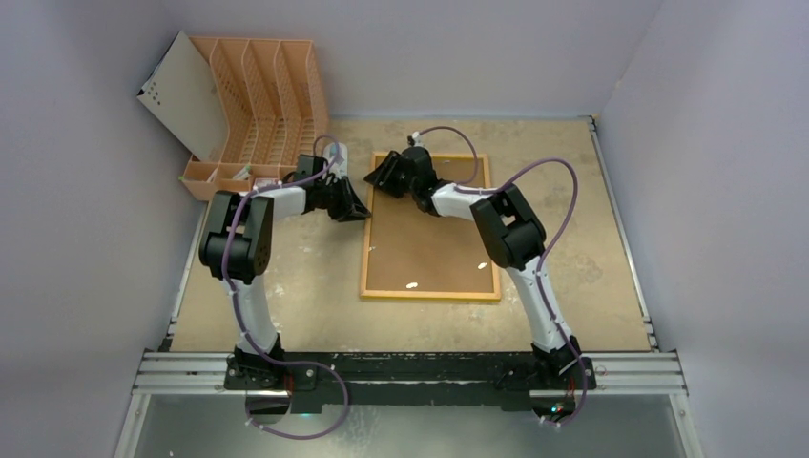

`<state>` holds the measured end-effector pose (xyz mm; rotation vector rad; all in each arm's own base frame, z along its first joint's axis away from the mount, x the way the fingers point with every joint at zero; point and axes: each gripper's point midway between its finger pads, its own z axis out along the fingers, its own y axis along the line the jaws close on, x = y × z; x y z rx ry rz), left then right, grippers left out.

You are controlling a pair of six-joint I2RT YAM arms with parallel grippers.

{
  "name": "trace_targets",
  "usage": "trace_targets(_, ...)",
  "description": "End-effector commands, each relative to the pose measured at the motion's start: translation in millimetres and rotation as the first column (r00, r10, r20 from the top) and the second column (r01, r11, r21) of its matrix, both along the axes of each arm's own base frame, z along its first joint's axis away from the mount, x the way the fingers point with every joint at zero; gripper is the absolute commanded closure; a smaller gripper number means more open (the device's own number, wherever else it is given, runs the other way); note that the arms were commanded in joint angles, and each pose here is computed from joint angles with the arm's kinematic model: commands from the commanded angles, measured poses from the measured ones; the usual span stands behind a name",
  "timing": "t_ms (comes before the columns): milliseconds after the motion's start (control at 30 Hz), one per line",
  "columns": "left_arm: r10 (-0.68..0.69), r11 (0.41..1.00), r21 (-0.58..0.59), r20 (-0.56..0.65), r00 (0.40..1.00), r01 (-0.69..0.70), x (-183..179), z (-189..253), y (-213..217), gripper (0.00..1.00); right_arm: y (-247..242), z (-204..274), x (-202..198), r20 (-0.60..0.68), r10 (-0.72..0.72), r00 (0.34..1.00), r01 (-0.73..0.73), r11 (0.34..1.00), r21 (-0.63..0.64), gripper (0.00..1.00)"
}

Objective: Put the photo into the frame

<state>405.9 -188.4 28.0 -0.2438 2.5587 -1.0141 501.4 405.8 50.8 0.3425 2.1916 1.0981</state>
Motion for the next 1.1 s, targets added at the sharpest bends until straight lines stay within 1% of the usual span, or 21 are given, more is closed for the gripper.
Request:
trace_targets(0,0.006,0.997,0.082,-0.127,0.992,0.004,-30,-36,7,0.87,-15,33,10,0.131,-0.052,0.990,0.050,0.999,0.017,0.52)
trace_targets(67,0.008,0.996,0.084,-0.123,0.992,0.003,-28,-35,7,0.87,-21,44,10,0.155,-0.072,0.985,0.071,0.997,0.006,0.52)
trace_targets(133,0.012,0.996,0.086,-0.126,0.992,-0.001,-28,-37,7,0.87,-24,41,9,0.137,-0.078,0.988,0.080,0.997,-0.013,0.53)
trace_targets(200,0.013,0.996,0.086,-0.125,0.992,-0.003,-27,-37,7,0.87,-25,29,7,0.103,-0.078,0.992,0.081,0.996,-0.032,0.56)
trace_targets(300,0.012,0.997,0.083,-0.128,0.992,-0.001,-27,-37,7,0.87,-22,12,4,0.062,-0.061,0.996,0.063,0.997,-0.035,0.57)
trace_targets(567,0.009,0.997,0.079,-0.135,0.991,0.002,-29,-38,6,0.87,-10,4,10,0.053,-0.041,0.998,0.041,0.999,0.001,0.58)
trace_targets(833,0.013,0.998,0.070,-0.137,0.990,-0.003,-29,-38,5,0.87,-6,-17,4,-0.019,-0.029,0.999,0.030,0.999,0.015,0.60)
trace_targets(967,0.013,0.998,0.068,-0.140,0.990,-0.004,-30,-39,5,0.87,-7,-14,8,0.004,-0.046,0.999,0.046,0.999,0.022,0.61)
trace_targets(1067,0.014,0.998,0.067,-0.138,0.990,-0.004,-30,-38,5,0.87,-10,-14,4,-0.005,-0.050,0.999,0.050,0.999,0.020,0.62)
